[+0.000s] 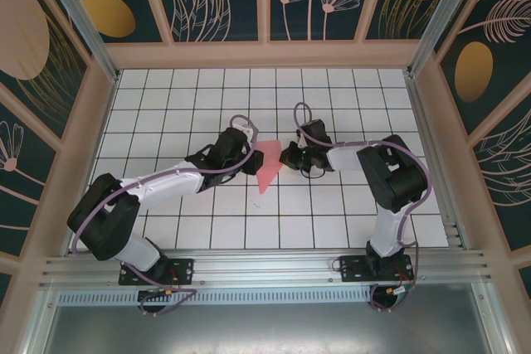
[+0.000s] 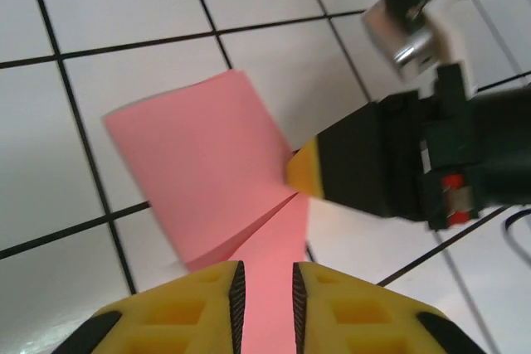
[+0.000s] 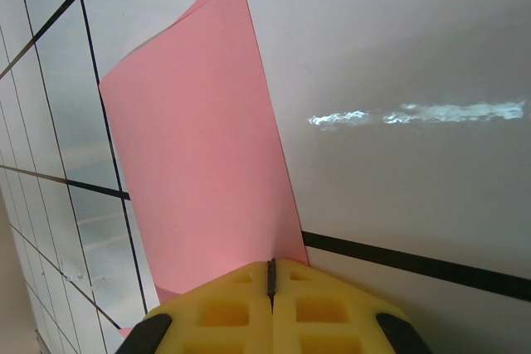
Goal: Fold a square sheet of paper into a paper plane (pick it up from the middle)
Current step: Third fold the triangle at the center of the table, then fourth fold the wing at the center of the table.
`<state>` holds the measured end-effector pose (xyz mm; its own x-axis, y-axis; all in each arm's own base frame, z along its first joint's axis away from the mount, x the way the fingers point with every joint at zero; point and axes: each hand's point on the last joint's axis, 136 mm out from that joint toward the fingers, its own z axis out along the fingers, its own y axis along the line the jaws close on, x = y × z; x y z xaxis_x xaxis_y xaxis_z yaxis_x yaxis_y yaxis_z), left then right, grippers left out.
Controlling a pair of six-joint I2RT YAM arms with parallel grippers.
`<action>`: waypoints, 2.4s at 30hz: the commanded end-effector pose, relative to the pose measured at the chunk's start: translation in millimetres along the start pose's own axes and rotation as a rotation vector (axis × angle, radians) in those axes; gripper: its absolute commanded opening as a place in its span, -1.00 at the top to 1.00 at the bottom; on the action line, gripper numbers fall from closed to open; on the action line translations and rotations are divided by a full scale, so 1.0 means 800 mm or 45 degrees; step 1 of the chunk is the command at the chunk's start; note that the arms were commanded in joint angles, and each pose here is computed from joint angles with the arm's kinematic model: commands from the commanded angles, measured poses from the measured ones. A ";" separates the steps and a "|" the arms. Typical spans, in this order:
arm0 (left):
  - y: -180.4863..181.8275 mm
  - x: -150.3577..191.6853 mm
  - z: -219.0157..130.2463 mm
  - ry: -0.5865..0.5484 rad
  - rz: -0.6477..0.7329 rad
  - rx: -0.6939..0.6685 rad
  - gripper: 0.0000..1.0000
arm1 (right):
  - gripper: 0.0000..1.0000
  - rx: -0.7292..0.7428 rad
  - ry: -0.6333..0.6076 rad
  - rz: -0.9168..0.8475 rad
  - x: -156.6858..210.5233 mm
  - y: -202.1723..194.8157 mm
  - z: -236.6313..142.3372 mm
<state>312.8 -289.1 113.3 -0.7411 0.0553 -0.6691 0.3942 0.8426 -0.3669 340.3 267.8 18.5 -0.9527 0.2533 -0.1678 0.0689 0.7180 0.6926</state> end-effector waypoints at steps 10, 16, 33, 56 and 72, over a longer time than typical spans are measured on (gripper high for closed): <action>0.023 0.082 0.072 0.288 -0.076 -0.015 0.99 | 0.92 0.106 0.035 -0.001 0.008 -0.022 0.006; 0.055 0.116 0.082 0.345 -0.087 -0.138 1.00 | 0.91 0.087 0.041 -0.004 0.008 -0.017 0.005; 0.018 0.164 0.055 0.485 -0.027 0.167 1.00 | 0.28 0.056 -0.050 -0.025 -0.011 -0.001 -0.044; 0.024 0.103 0.047 0.291 0.008 0.037 0.90 | 0.17 0.030 0.010 -0.002 0.031 0.004 -0.042; 0.048 0.140 0.059 0.376 0.013 -0.026 1.00 | 0.17 -0.075 0.045 0.012 0.045 0.025 -0.037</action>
<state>282.6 -286.0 15.2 -0.8486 0.1682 -0.5015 0.3910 0.8380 -0.3807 299.2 263.4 34.5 -0.9617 0.2422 -0.1281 0.0854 0.7093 0.6997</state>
